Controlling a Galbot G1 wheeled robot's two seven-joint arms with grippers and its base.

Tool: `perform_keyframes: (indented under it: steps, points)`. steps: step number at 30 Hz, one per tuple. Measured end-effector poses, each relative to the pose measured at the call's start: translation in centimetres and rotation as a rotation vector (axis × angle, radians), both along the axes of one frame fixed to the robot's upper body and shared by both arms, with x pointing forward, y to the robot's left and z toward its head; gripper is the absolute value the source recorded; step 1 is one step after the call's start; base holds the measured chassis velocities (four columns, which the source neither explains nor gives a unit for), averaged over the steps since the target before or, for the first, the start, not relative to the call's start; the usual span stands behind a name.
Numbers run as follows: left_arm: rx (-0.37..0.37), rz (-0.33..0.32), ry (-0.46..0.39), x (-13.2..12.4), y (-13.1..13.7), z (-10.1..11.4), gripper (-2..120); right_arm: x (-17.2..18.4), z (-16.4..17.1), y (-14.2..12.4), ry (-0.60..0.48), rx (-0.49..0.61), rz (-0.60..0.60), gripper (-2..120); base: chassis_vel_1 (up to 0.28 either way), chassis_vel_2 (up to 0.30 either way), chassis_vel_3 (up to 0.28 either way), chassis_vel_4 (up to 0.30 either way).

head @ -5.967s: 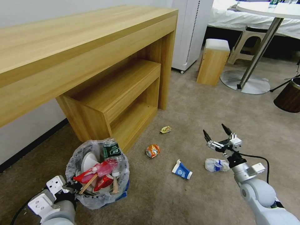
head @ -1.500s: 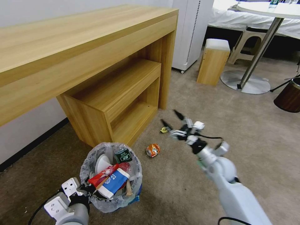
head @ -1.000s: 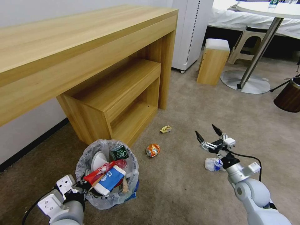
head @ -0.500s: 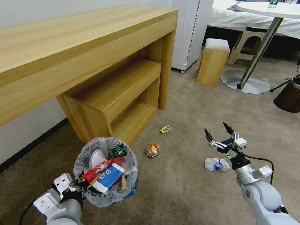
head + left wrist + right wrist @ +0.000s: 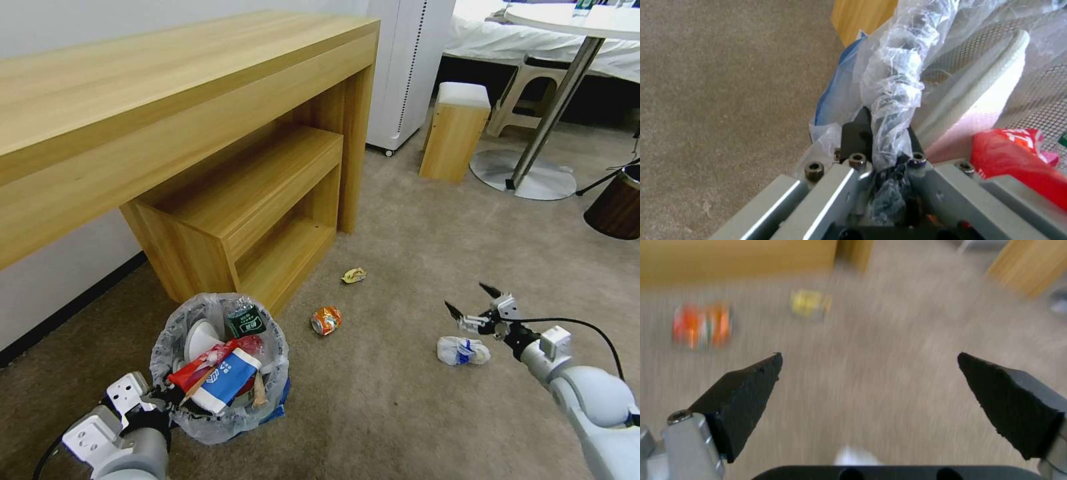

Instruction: Pick up the trash bin and place the garbage on the floor into it.

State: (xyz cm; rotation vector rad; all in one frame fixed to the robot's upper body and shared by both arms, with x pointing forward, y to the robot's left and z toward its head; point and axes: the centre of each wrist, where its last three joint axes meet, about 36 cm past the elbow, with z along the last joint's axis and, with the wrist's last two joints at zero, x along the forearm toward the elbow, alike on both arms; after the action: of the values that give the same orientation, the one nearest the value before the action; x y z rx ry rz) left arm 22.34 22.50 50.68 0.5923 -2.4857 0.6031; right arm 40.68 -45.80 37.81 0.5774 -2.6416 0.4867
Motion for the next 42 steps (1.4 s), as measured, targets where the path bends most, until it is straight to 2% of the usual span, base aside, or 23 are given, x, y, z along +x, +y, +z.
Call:
perform_keyframes:
  steps: [1,4,6,8,15,17,22,32,35,38,39,42]
  points:
    - [0.0,0.0,0.0,0.0,0.0,0.0,1,0.0,0.0,0.0,0.0,0.0,0.0,100,0.0,0.0,0.0,0.0]
    - [0.0,0.005,0.003,-0.1,0.0,-0.1,1,2.5,-1.5,-2.5,0.1,-0.122,0.095,100,0.0,0.0,0.0,0.0]
    - [0.0,0.005,0.003,-0.1,-0.1,-0.1,1,3.0,-2.0,-2.9,0.114,-0.144,0.108,100,0.0,0.0,0.0,0.0]
    - [0.002,0.008,0.003,-0.2,-0.1,-0.1,1,4.4,-3.9,-4.3,0.151,-0.199,0.129,100,0.0,0.0,0.0,0.0]
    - [0.004,0.006,0.004,-0.3,-0.4,-0.2,1,5.1,-8.0,-6.5,0.212,-0.244,0.138,100,0.0,0.0,0.0,0.0]
    - [0.006,0.003,0.003,-0.3,-0.6,-0.2,1,5.3,-10.5,-7.0,0.23,-0.242,0.078,100,0.0,0.0,0.0,0.0]
    - [0.005,0.004,0.001,-0.3,-0.6,-0.2,1,6.0,-12.6,-6.9,0.223,-0.229,-0.013,100,0.0,0.0,0.0,0.0]
    - [0.002,0.003,-0.002,-0.3,-0.4,-0.2,1,7.9,-14.3,-5.5,0.251,-0.184,-0.08,99,0.0,0.0,0.0,0.0]
    - [0.001,0.001,-0.003,-0.3,-0.4,-0.2,1,7.9,-14.8,-5.2,0.267,-0.189,-0.085,94,0.0,0.0,0.0,0.0]
    - [-0.001,-0.001,-0.008,-0.2,-0.4,-0.1,1,7.8,-15.3,-4.8,0.282,-0.198,-0.086,81,0.0,0.0,0.0,0.0]
    - [-0.001,-0.001,-0.008,-0.2,-0.4,-0.1,1,7.8,-15.3,-4.8,0.282,-0.198,-0.086,81,0.0,0.0,0.0,0.0]
    - [-0.001,-0.004,-0.011,-0.1,-0.4,-0.1,1,7.4,-15.8,-4.5,0.293,-0.203,-0.085,66,0.0,0.0,0.0,0.0]
